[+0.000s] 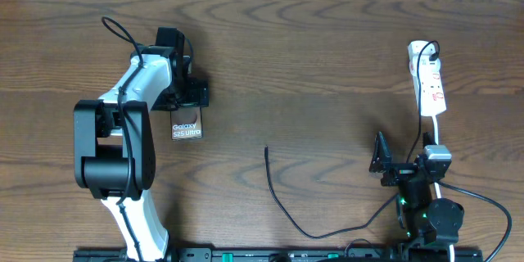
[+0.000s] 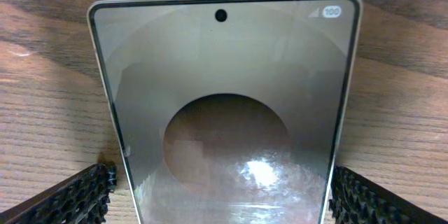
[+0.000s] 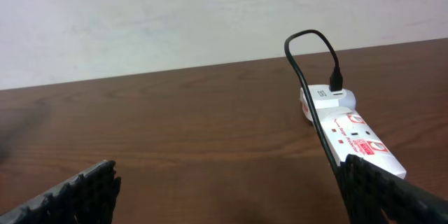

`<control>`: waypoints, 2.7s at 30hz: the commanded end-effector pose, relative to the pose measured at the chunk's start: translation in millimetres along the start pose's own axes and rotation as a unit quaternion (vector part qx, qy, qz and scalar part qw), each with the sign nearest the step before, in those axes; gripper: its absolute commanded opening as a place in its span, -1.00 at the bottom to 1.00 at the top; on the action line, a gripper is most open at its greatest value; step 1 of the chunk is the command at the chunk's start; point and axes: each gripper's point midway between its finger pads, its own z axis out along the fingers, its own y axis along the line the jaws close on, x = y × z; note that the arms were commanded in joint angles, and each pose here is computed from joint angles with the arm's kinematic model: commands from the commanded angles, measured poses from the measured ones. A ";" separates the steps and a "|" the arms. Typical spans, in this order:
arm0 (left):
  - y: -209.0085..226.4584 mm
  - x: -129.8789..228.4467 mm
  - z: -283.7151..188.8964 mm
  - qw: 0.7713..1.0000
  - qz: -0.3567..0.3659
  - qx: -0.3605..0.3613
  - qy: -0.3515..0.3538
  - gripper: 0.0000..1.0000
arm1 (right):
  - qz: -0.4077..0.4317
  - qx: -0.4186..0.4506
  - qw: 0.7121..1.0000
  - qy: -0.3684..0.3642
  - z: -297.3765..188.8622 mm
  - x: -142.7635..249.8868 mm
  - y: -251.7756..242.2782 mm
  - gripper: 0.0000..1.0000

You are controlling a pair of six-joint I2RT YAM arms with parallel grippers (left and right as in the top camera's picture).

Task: Plug charger to phone and switch on socket
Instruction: 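Lower the left gripper and close it on the phone's bottom edge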

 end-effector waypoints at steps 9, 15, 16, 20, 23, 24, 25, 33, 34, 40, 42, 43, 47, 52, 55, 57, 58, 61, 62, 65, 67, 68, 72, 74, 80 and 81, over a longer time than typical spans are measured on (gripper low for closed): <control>4.9 14.2 12.8 1.000 -0.006 -0.009 0.025 0.94 | -0.007 0.001 1.000 0.001 -0.1 0.8 -0.2 0.98; 5.4 16.9 14.3 1.000 -0.006 -0.010 0.028 0.94 | -0.007 0.001 1.000 0.001 -0.1 0.8 -0.2 0.98; 5.4 16.9 14.3 1.000 -0.006 -0.010 0.028 0.94 | -0.007 0.001 1.000 0.001 -0.1 0.8 -0.2 0.99; 5.4 16.9 14.3 1.000 -0.006 -0.010 0.028 0.94 | -0.007 0.001 1.000 0.001 -0.1 0.8 -0.2 0.99; 5.3 16.8 14.3 1.000 -0.006 -0.010 0.028 0.93 | -0.007 0.001 1.000 0.001 -0.1 0.8 -0.2 0.98; 5.3 16.8 14.3 1.000 -0.006 -0.010 0.028 0.94 | -0.007 0.001 1.000 0.001 -0.1 0.8 -0.2 0.99; 5.3 16.8 14.3 1.000 -0.006 -0.010 0.028 0.94 | -0.007 0.001 1.000 0.001 -0.1 0.8 -0.2 0.99; 5.4 16.9 14.3 1.000 -0.006 -0.010 0.028 0.94 | -0.007 0.001 1.000 0.001 -0.1 0.8 -0.2 0.98; 5.4 16.9 14.3 1.000 -0.006 -0.010 0.028 0.94 | -0.007 0.001 1.000 0.001 -0.1 0.8 -0.2 0.99; 5.0 14.1 14.4 1.000 -0.006 -0.009 0.022 0.93 | -0.007 0.001 1.000 0.001 -0.1 0.8 -0.2 0.98; 5.0 14.1 14.4 1.000 -0.006 -0.009 0.022 0.91 | -0.007 0.001 1.000 0.001 -0.1 0.8 -0.2 0.99; 5.0 14.1 14.4 1.000 -0.006 -0.009 0.022 0.91 | -0.007 0.001 1.000 0.001 -0.1 0.8 -0.2 0.98; 5.0 14.1 14.4 1.000 -0.006 -0.009 0.022 0.88 | -0.007 0.001 1.000 0.001 -0.1 0.8 -0.2 0.98; 5.0 14.1 14.4 1.000 -0.006 -0.009 0.022 0.62 | -0.007 0.001 1.000 0.001 -0.1 0.8 -0.2 0.99; 5.0 14.1 14.4 1.000 -0.006 -0.009 0.022 0.53 | -0.007 0.001 1.000 0.001 -0.1 0.8 -0.2 0.98; 5.0 14.1 14.4 1.000 -0.006 -0.009 0.022 0.47 | -0.007 0.001 1.000 0.001 -0.1 0.8 -0.2 0.98; 5.0 14.1 14.4 1.000 -0.006 -0.009 0.022 0.44 | -0.007 0.001 1.000 0.001 -0.1 0.8 -0.2 0.98; 5.0 14.2 14.4 1.000 -0.006 -0.009 0.023 0.40 | -0.007 0.001 1.000 0.001 -0.1 0.8 -0.2 0.98; 5.0 14.1 14.4 1.000 -0.006 -0.009 0.022 0.39 | -0.007 0.001 1.000 0.001 -0.1 0.8 -0.2 0.98; 5.0 14.1 14.4 1.000 -0.006 -0.009 0.022 0.37 | -0.007 0.001 1.000 0.001 -0.1 0.8 -0.2 0.98; 5.0 14.1 14.4 1.000 -0.006 -0.009 0.022 0.37 | -0.007 0.001 1.000 0.001 -0.1 0.8 -0.2 0.99; 5.0 14.2 14.4 1.000 -0.006 -0.009 0.023 0.37 | -0.007 0.001 1.000 0.001 -0.1 0.8 -0.2 0.99; 5.0 14.1 14.4 1.000 -0.006 -0.009 0.022 0.36 | -0.007 0.001 1.000 0.001 -0.1 0.8 -0.2 0.98; 5.0 14.1 14.4 1.000 -0.006 -0.009 0.022 0.37 | -0.007 0.001 1.000 0.001 -0.1 0.8 -0.2 0.98; 5.0 14.1 14.4 1.000 -0.006 -0.009 0.022 0.35 | -0.007 0.001 1.000 0.001 -0.1 0.8 -0.2 0.98; 5.0 14.1 14.4 1.000 -0.006 -0.009 0.022 0.35 | -0.007 0.001 1.000 0.001 -0.1 0.8 -0.2 0.98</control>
